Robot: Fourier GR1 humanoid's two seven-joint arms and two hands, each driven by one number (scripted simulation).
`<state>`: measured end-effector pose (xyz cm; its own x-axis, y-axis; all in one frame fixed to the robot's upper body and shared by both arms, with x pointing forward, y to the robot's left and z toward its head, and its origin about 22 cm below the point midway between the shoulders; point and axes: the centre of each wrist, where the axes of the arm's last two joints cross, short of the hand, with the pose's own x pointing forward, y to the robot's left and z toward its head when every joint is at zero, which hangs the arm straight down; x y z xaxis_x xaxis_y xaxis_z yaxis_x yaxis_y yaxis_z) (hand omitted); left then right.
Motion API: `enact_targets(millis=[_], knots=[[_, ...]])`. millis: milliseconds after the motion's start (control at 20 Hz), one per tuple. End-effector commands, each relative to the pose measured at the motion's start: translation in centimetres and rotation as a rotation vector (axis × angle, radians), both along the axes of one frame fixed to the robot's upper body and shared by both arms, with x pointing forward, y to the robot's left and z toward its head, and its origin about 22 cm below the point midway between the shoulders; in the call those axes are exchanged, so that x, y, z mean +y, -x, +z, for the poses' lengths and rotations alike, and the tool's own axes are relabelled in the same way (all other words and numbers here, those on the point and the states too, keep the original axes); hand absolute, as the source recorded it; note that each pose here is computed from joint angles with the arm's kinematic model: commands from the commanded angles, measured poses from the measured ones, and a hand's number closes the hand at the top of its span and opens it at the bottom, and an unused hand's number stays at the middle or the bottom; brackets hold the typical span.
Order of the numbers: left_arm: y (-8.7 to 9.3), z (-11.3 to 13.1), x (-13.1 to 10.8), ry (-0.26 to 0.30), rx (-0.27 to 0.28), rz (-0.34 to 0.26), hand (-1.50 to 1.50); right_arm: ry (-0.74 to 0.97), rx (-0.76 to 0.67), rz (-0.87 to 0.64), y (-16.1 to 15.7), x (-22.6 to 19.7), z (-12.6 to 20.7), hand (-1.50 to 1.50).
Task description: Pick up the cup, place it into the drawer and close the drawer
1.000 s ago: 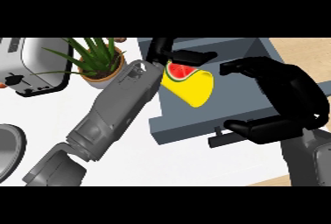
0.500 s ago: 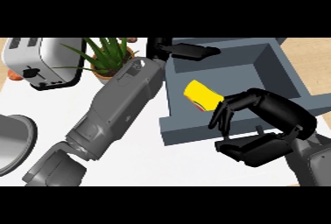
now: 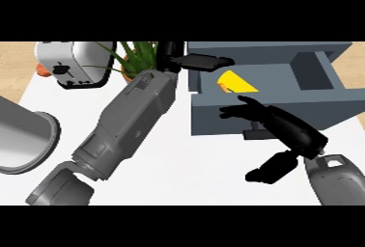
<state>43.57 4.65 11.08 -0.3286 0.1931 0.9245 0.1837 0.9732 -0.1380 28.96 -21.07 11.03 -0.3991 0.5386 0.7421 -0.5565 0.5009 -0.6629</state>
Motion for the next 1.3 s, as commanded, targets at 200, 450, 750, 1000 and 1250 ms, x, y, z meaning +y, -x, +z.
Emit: enact_targets(millis=[200, 450, 750, 1000, 1250], knots=[[0.2, -1.4, 1.8, 0.06, 0.006, -0.02, -1.5, 0.239, 0.107, -0.018, -1.5, -0.7, -9.3, -1.5], [0.4, -2.9, 4.1, 0.081, -0.002, -0.032, -1.5, 0.263, 0.1, -0.111, -4.7, -0.7, -9.5, 1.5], [0.9, -4.1, 5.9, 0.097, 0.027, -0.039, -1.5, 0.125, -0.004, -0.207, -7.8, -3.4, -8.8, 1.5], [0.8, -3.3, 7.4, 0.099, 0.001, -0.066, -1.5, 0.049, -0.083, -0.315, -10.4, -5.3, -6.8, 1.5], [0.7, -3.4, 9.3, 0.077, 0.007, -0.086, -1.5, 0.021, -0.147, -0.397, -11.6, -8.3, -3.5, 1.5]])
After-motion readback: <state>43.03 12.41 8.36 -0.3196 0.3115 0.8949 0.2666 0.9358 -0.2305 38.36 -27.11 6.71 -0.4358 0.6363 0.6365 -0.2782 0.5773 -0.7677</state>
